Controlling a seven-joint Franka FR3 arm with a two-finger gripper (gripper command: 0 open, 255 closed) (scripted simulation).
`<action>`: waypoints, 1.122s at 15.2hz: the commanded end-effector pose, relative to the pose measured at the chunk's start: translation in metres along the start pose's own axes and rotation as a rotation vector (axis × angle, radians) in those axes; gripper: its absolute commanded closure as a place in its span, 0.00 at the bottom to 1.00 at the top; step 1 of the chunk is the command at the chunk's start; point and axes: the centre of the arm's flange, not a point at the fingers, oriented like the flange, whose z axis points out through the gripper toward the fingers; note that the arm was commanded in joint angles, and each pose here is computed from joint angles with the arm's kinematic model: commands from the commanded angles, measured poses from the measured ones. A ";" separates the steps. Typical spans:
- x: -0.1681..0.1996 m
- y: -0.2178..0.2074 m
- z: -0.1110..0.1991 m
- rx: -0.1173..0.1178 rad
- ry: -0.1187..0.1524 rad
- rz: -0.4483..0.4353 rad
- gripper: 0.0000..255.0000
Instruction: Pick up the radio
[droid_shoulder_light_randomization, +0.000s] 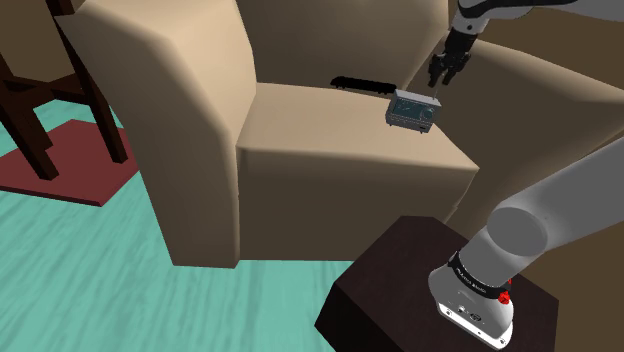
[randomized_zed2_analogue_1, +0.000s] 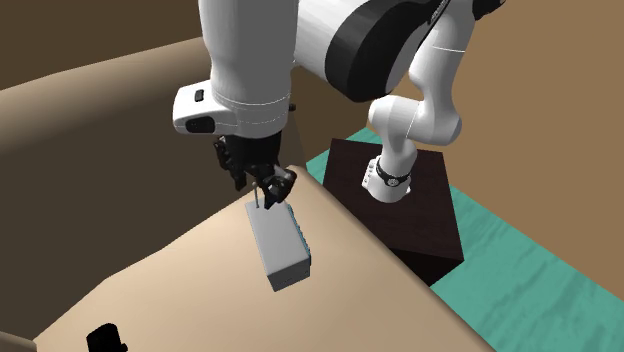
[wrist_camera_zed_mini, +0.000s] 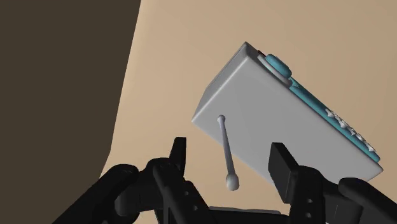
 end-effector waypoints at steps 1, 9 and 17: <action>0.000 0.000 0.001 0.000 0.000 0.000 1.00; 0.000 0.001 0.002 0.000 0.000 0.000 1.00; 0.004 0.006 -0.040 0.000 0.000 0.000 1.00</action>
